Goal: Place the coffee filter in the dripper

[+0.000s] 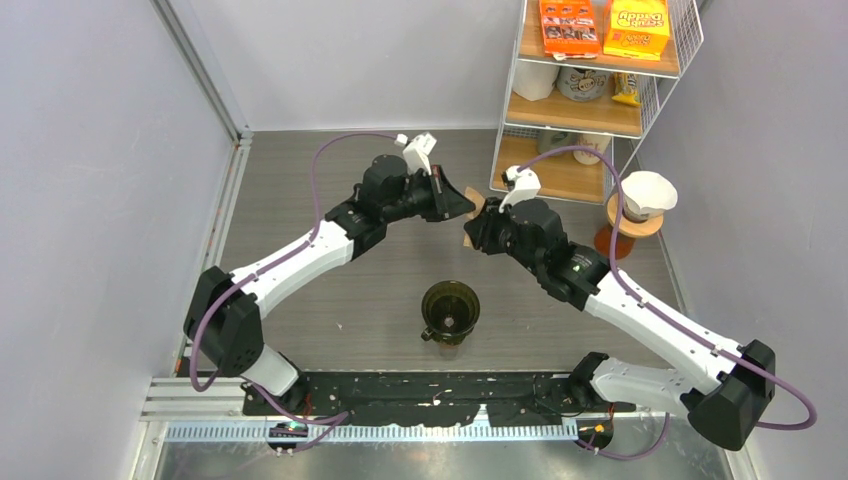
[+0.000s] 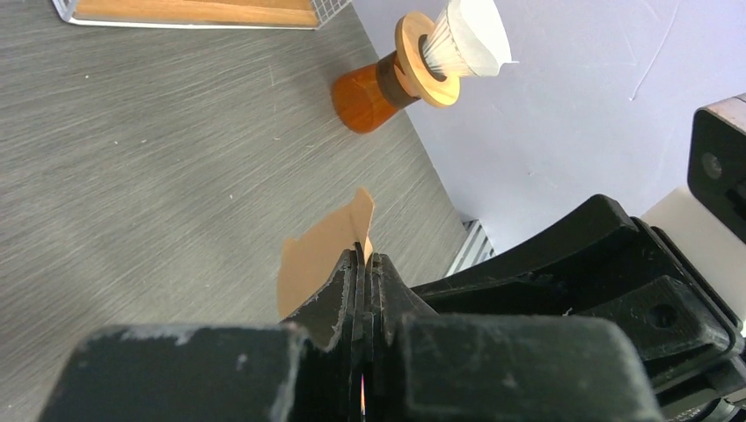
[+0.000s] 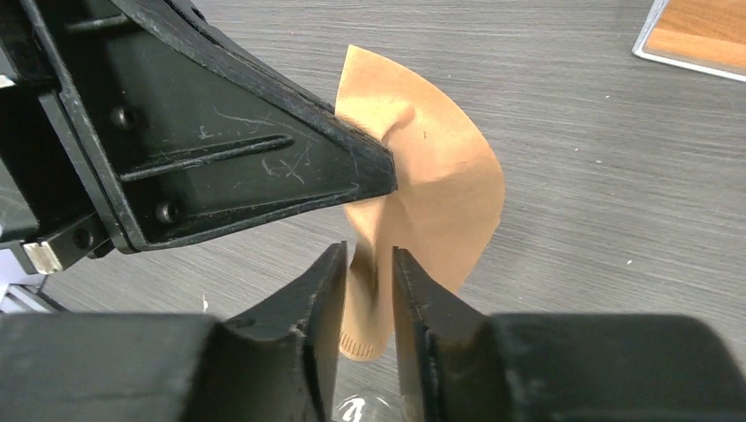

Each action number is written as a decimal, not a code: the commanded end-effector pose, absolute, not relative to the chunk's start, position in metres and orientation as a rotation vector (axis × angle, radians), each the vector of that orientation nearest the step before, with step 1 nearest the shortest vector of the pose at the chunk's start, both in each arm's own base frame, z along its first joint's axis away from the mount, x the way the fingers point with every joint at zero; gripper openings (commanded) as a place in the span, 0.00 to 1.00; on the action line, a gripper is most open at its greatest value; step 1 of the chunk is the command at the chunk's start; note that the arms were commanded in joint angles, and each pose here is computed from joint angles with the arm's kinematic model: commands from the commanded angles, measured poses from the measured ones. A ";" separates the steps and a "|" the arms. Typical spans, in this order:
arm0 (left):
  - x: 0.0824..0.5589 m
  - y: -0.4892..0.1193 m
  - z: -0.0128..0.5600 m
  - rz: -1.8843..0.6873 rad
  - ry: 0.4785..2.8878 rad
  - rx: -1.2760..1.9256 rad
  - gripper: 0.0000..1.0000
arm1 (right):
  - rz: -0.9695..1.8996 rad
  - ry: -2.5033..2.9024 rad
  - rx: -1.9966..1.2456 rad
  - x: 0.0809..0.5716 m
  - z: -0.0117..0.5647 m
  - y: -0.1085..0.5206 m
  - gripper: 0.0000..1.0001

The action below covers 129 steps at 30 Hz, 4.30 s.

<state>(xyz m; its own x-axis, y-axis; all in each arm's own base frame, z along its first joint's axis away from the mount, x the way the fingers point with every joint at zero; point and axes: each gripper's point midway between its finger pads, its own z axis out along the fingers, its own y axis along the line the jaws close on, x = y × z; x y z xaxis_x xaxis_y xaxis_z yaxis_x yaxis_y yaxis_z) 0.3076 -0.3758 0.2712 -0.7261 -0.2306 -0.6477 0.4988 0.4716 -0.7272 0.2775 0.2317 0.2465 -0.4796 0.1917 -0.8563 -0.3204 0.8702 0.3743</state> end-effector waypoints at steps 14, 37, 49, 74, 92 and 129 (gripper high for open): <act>0.243 -0.354 0.340 -1.380 1.593 1.031 0.00 | 0.535 1.733 -0.503 0.222 0.289 0.188 0.97; 0.165 -0.324 0.374 -1.587 1.222 1.337 0.00 | 0.715 1.308 -1.069 0.191 0.341 0.255 0.81; 0.171 -0.321 0.362 -1.507 1.279 1.338 0.08 | 0.777 1.338 -1.093 0.186 0.333 0.262 0.06; 0.189 -0.322 0.352 -1.469 1.402 1.100 0.02 | 1.036 1.549 -0.798 0.172 0.325 0.261 0.13; 0.199 -0.321 0.347 -1.462 1.492 0.972 0.00 | 0.570 1.634 -0.168 0.220 0.286 0.151 0.99; 0.212 -0.325 0.342 -1.433 1.513 0.966 0.00 | 0.702 1.720 -0.055 0.231 0.295 0.162 0.96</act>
<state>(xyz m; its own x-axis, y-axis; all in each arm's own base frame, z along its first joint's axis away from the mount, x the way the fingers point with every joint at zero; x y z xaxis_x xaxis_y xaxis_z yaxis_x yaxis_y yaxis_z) 0.2092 -0.3238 0.3244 -0.4226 0.0214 -0.9061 0.9041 0.0805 -0.4198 0.2286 0.1675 0.2749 -0.3190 0.2729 -0.9076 -0.4101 0.8236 0.3918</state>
